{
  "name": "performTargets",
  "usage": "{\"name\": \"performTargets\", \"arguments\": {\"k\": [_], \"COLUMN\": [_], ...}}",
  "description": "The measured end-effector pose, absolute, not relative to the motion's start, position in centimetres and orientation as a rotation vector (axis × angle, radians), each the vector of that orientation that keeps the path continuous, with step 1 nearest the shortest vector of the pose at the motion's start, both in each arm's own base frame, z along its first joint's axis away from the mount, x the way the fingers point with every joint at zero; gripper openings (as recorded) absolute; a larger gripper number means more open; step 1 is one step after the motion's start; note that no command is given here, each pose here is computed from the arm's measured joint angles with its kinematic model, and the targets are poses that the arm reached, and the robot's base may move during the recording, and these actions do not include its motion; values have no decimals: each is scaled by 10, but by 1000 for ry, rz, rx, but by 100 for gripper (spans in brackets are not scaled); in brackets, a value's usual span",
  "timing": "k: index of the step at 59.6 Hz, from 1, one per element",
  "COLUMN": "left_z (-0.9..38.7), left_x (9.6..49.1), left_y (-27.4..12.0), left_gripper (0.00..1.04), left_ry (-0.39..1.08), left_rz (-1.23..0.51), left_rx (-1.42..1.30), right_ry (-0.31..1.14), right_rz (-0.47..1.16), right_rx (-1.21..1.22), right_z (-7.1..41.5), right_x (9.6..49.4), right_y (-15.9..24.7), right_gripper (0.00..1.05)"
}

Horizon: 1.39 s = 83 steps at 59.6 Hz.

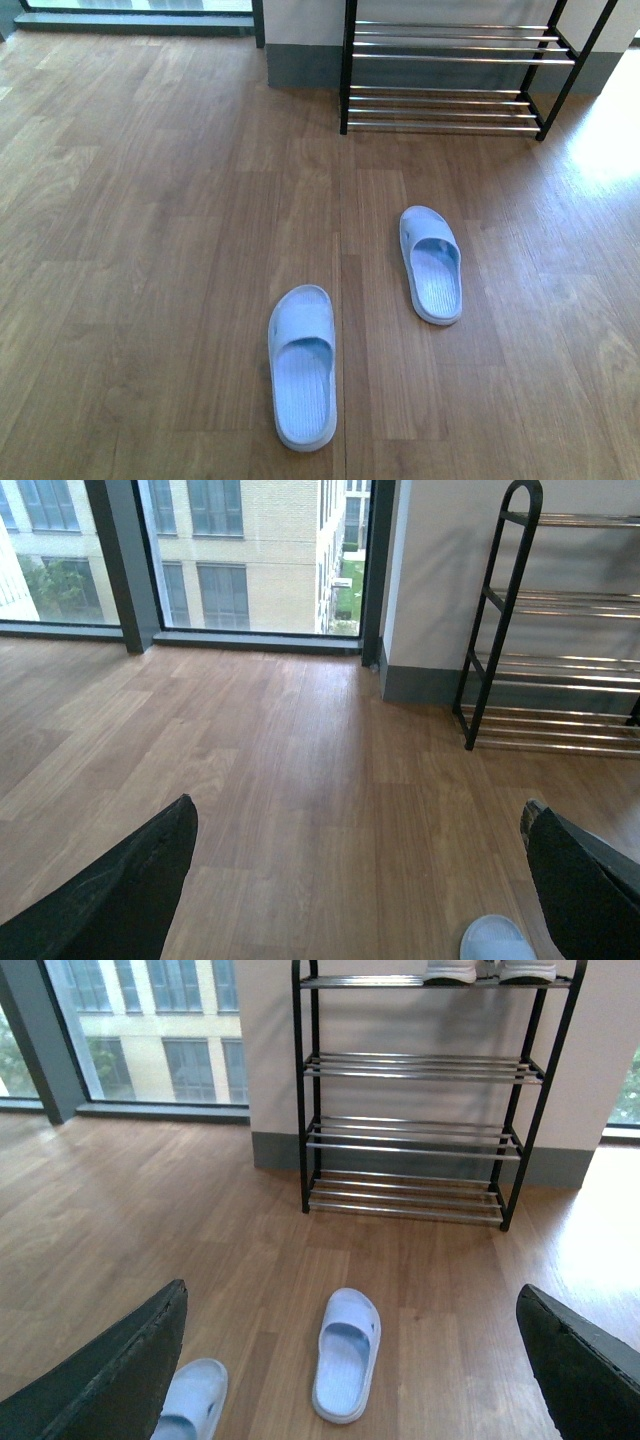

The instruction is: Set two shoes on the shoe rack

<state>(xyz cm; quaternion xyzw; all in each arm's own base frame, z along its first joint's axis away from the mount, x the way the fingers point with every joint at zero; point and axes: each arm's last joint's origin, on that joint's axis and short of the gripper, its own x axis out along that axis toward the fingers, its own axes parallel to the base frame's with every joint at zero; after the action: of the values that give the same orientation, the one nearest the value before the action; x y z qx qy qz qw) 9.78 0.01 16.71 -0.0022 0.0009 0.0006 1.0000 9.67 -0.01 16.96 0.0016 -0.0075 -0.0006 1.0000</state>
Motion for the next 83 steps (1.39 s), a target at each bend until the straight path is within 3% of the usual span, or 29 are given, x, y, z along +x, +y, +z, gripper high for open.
{"name": "performTargets", "arguments": {"k": [40, 46, 50, 66, 83], "left_z": [167, 167, 167, 167, 167], "left_x": [98, 98, 98, 98, 98], "left_y": [0, 0, 0, 0, 0], "left_gripper": [95, 95, 95, 95, 95], "left_ry": [2, 2, 2, 2, 2], "left_rz": [1, 1, 1, 1, 1], "left_rx": [-4, -4, -4, -4, -5], "right_ry": [-15, 44, 91, 338, 705], "right_rz": [-1, -152, -141, -37, 25], "right_rx": [3, 13, 14, 29, -36], "right_z": [170, 167, 167, 152, 50], "right_x": [97, 103, 111, 199, 302], "right_y": [0, 1, 2, 0, 11], "right_gripper": [95, 95, 95, 95, 95]}}
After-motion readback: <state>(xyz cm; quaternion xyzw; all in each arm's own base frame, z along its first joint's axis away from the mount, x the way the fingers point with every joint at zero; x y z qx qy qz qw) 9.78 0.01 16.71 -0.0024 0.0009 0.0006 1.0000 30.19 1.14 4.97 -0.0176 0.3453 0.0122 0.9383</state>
